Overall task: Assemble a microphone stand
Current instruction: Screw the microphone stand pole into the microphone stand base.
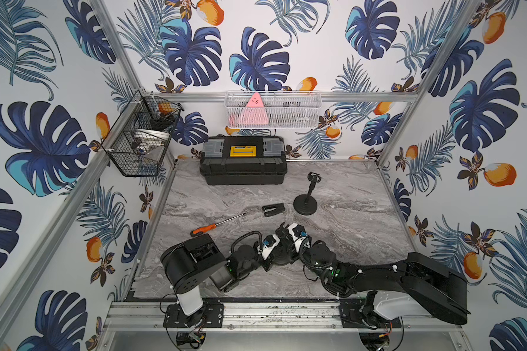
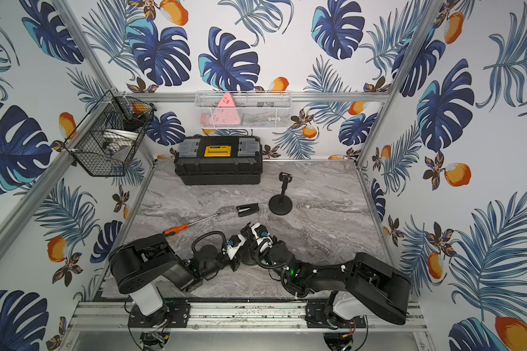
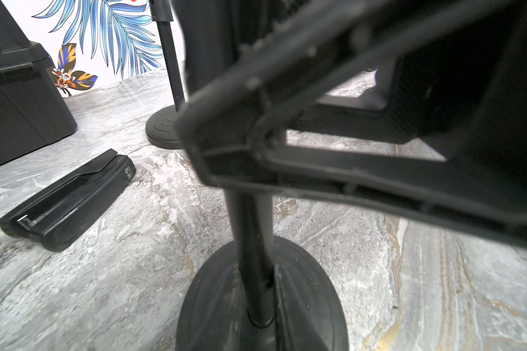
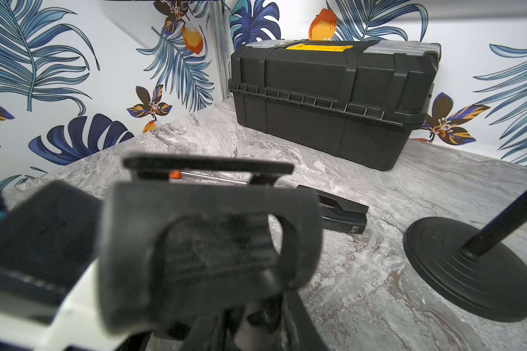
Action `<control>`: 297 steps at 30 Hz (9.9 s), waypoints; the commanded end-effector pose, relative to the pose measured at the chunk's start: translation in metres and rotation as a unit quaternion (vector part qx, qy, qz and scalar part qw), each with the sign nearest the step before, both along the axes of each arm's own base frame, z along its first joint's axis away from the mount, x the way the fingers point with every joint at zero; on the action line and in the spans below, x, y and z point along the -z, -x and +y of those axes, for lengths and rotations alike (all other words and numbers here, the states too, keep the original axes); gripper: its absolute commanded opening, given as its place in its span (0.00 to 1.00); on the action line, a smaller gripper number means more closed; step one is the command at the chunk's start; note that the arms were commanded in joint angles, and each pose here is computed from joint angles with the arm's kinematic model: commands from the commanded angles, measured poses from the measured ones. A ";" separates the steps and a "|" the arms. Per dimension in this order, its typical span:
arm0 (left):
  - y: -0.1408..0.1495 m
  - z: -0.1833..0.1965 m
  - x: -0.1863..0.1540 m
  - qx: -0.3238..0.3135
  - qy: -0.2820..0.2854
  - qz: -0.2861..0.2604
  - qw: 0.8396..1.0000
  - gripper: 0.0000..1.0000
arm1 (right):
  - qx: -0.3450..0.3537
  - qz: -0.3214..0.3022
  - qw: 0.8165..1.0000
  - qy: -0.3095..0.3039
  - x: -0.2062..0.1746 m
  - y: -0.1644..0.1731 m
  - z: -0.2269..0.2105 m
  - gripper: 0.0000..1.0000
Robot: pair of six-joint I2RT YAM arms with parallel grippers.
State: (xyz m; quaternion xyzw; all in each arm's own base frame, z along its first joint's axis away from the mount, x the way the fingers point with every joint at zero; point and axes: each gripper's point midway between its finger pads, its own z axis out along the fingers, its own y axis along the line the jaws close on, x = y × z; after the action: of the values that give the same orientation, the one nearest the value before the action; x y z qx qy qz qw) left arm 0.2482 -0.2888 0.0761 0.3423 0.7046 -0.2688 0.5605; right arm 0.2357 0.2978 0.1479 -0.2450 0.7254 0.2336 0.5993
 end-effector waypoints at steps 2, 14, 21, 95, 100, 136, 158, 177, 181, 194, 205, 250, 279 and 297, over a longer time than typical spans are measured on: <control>0.002 -0.010 -0.017 0.023 0.031 -0.019 0.999 0.26 | -0.003 0.032 0.999 0.039 0.027 0.006 -0.007 0.00; -0.002 -0.013 -0.016 0.019 0.031 -0.029 0.999 0.42 | -0.026 0.036 0.999 0.024 0.026 0.012 0.000 0.00; -0.006 -0.013 -0.017 0.010 0.029 -0.038 0.999 0.36 | -0.030 0.040 0.999 0.020 0.025 0.013 0.001 0.00; 0.002 -0.004 0.006 0.012 0.005 -0.026 1.000 0.12 | -0.388 0.003 0.920 0.046 -0.002 0.017 0.006 0.54; 0.002 -0.003 0.008 0.012 0.003 -0.024 1.000 0.12 | -0.399 0.005 0.916 0.045 -0.001 0.016 0.009 0.45; 0.000 0.002 -0.007 -0.003 0.014 -0.040 0.999 0.26 | -0.140 0.050 0.986 0.073 0.054 0.015 0.002 0.00; 0.003 0.003 -0.007 0.002 0.010 -0.043 0.999 0.06 | 0.004 0.018 0.996 0.083 0.055 0.017 0.004 0.50; 0.004 0.000 -0.007 0.010 0.012 -0.043 0.999 0.08 | -0.286 0.015 0.956 0.060 0.020 0.048 -0.012 0.63; 0.006 -0.001 -0.008 0.016 0.013 -0.044 0.999 0.08 | -0.329 -0.001 0.941 0.079 0.013 0.043 -0.003 0.70; 0.006 -0.003 -0.004 0.020 0.011 -0.038 0.999 0.09 | -0.378 -0.025 0.923 0.064 0.007 0.026 0.018 0.59; 0.005 -0.002 -0.003 0.016 0.010 -0.037 0.999 0.10 | -0.390 -0.033 0.919 0.043 -0.002 0.023 0.021 0.43; 0.008 0.014 -0.024 -0.011 0.031 -0.050 0.998 0.32 | 0.060 0.013 0.996 0.059 0.069 0.013 -0.002 0.00; 0.007 0.014 -0.006 -0.013 0.017 -0.025 0.999 0.12 | -0.197 0.051 0.979 0.004 0.007 0.044 -0.021 0.56; 0.008 0.020 -0.010 -0.024 0.023 -0.026 0.999 0.14 | -0.316 0.038 0.947 0.051 -0.001 0.021 0.006 0.63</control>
State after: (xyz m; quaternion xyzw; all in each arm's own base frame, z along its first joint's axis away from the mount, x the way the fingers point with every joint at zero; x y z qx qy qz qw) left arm 0.2393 -0.2709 0.0888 0.3228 0.6855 -0.2659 0.5959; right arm 0.2249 0.2994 0.1497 -0.4469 0.6655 0.3663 0.4725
